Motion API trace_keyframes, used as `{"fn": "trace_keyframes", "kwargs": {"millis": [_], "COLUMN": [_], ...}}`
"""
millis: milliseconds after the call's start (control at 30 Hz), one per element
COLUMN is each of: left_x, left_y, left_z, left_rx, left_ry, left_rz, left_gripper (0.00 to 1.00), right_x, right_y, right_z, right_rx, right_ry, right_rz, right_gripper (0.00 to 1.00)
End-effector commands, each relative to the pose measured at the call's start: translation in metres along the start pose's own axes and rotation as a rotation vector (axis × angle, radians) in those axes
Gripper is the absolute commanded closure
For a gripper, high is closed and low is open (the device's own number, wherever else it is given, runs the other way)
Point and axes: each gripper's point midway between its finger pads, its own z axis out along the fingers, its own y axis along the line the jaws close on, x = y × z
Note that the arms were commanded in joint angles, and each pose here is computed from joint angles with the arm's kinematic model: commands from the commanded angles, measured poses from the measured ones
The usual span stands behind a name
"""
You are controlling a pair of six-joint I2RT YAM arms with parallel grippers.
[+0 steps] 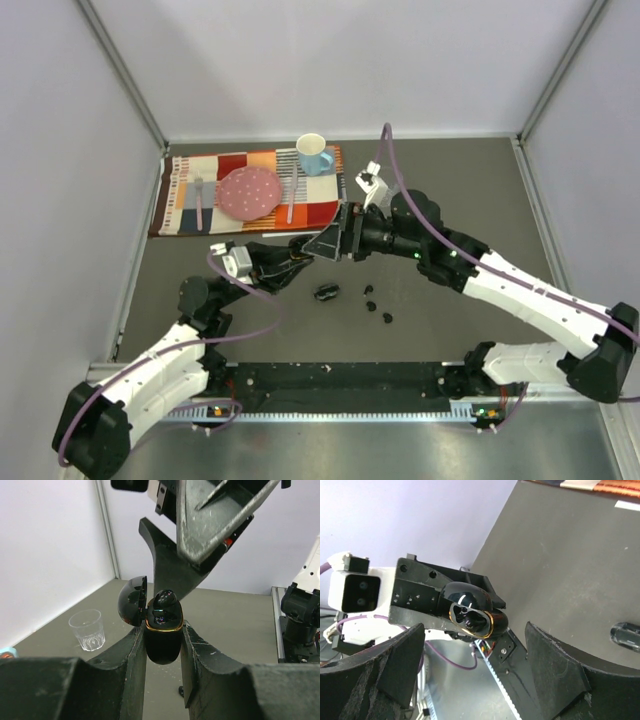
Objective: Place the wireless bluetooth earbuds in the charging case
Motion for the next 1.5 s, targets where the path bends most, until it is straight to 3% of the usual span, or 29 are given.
{"fn": "trace_keyframes", "kwargs": {"millis": [0, 167, 267, 300, 467, 500, 567, 700, 767, 800, 900, 1133, 1333, 1433, 1467], "left_x": [-0.018, -0.021, -0.021, -0.020, -0.017, -0.015, -0.014, -0.012, -0.011, -0.011, -0.008, 0.004, 0.015, 0.019, 0.020], "left_y": [-0.004, -0.005, -0.006, -0.005, -0.006, -0.005, -0.005, -0.005, -0.005, -0.005, -0.001, 0.009, 0.017, 0.013, 0.012], "left_z": [0.004, 0.005, 0.005, 0.005, 0.004, 0.004, 0.004, 0.004, 0.003, 0.003, 0.002, -0.009, -0.022, -0.025, -0.025], "left_rx": [0.028, 0.040, 0.041, 0.041, 0.042, 0.040, 0.039, 0.040, 0.037, 0.037, 0.014, -0.071, -0.154, -0.139, -0.136], "left_ry": [-0.062, -0.071, -0.072, -0.071, -0.060, -0.053, -0.052, -0.046, -0.044, -0.043, -0.034, -0.017, -0.006, 0.011, 0.012], "left_rz": [0.046, 0.055, 0.056, 0.055, 0.049, 0.045, 0.044, 0.036, 0.034, 0.033, 0.033, 0.042, 0.046, 0.039, 0.035], "left_gripper": [1.00, 1.00, 1.00, 1.00, 1.00, 1.00, 1.00, 1.00, 1.00, 1.00, 1.00, 1.00, 1.00, 1.00, 1.00], "right_x": [-0.003, 0.006, 0.009, 0.010, 0.010, 0.010, 0.011, 0.011, 0.011, 0.011, 0.011, -0.011, -0.010, 0.001, 0.018], "right_y": [0.021, 0.017, 0.021, 0.021, 0.021, 0.019, 0.020, 0.017, 0.017, 0.017, 0.016, 0.011, -0.070, -0.125, -0.150], "right_z": [0.006, 0.016, 0.020, 0.021, 0.021, 0.021, 0.020, 0.022, 0.021, 0.021, 0.019, -0.010, -0.046, -0.064, -0.066], "right_rx": [-0.080, -0.091, -0.122, -0.126, -0.131, -0.128, -0.133, -0.122, -0.125, -0.126, -0.120, -0.039, 0.312, 0.517, 0.605], "right_ry": [0.041, 0.085, 0.103, 0.106, 0.101, 0.100, 0.099, 0.101, 0.101, 0.103, 0.096, -0.045, -0.165, -0.195, -0.145], "right_rz": [0.040, 0.068, 0.081, 0.083, 0.082, 0.080, 0.068, 0.058, 0.051, 0.049, 0.038, -0.054, -0.009, 0.124, 0.166], "right_gripper": [0.19, 0.24, 0.32, 0.42, 0.52, 0.70, 0.82, 0.80, 0.70, 0.56, 0.39, 0.17, 0.18, 0.25, 0.29]}}
